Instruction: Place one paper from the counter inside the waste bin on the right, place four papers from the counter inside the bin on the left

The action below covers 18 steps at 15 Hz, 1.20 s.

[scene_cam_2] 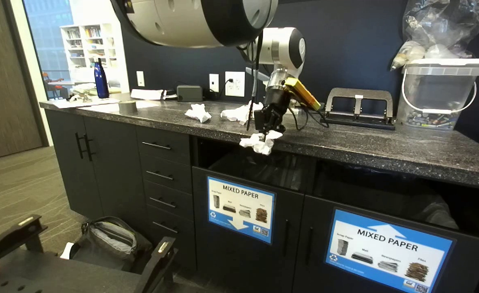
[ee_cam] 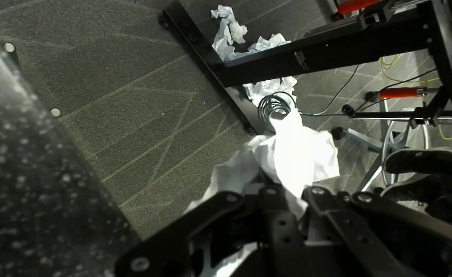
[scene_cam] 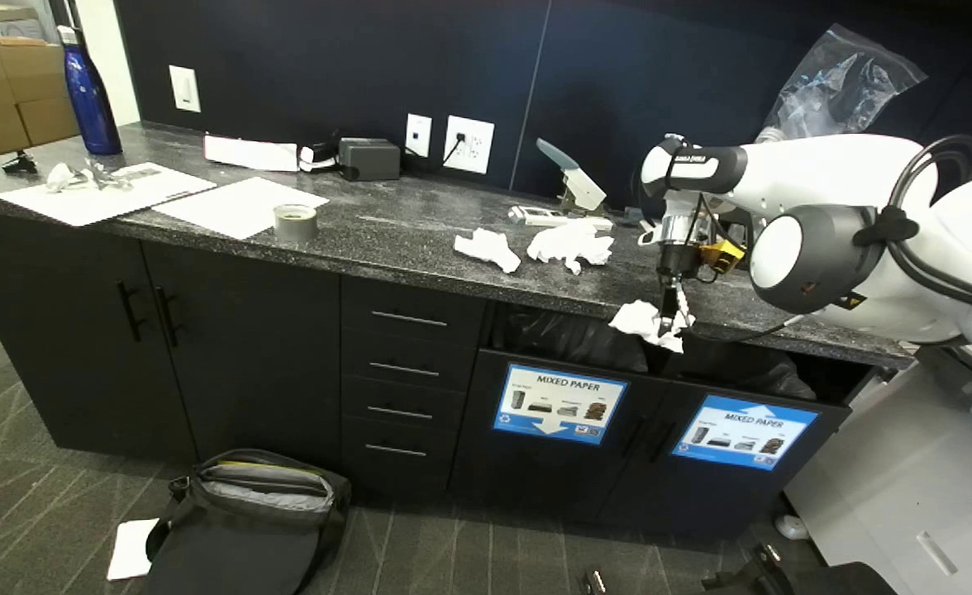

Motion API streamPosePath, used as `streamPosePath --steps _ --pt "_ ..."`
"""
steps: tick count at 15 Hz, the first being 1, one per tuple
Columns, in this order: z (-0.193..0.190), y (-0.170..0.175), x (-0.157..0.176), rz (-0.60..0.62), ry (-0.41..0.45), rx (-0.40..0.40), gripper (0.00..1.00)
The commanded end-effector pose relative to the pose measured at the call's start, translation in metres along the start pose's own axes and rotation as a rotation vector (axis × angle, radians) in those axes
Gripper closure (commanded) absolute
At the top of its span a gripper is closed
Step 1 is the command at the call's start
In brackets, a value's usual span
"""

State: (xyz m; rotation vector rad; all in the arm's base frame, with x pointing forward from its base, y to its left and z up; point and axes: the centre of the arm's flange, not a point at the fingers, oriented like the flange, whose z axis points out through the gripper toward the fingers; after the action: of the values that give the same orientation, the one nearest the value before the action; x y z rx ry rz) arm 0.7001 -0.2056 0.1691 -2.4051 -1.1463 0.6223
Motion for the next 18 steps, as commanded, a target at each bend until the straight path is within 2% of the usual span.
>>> streamPosePath --steps 1,3,6,9,11,13,18 --pt "0.038 -0.061 -0.022 0.035 0.002 -0.017 0.93" --pt "0.037 -0.062 -0.022 0.096 0.008 -0.020 0.91" --pt "0.034 -0.063 -0.022 0.250 0.046 -0.029 0.91" --pt "0.024 -0.062 -0.022 0.376 0.111 -0.086 0.92" --pt "0.017 -0.059 -0.022 0.482 0.079 -0.130 0.92" --pt "0.013 -0.057 -0.023 0.583 0.041 -0.140 0.92" --pt "0.014 -0.061 -0.030 0.803 -0.108 -0.110 0.92"
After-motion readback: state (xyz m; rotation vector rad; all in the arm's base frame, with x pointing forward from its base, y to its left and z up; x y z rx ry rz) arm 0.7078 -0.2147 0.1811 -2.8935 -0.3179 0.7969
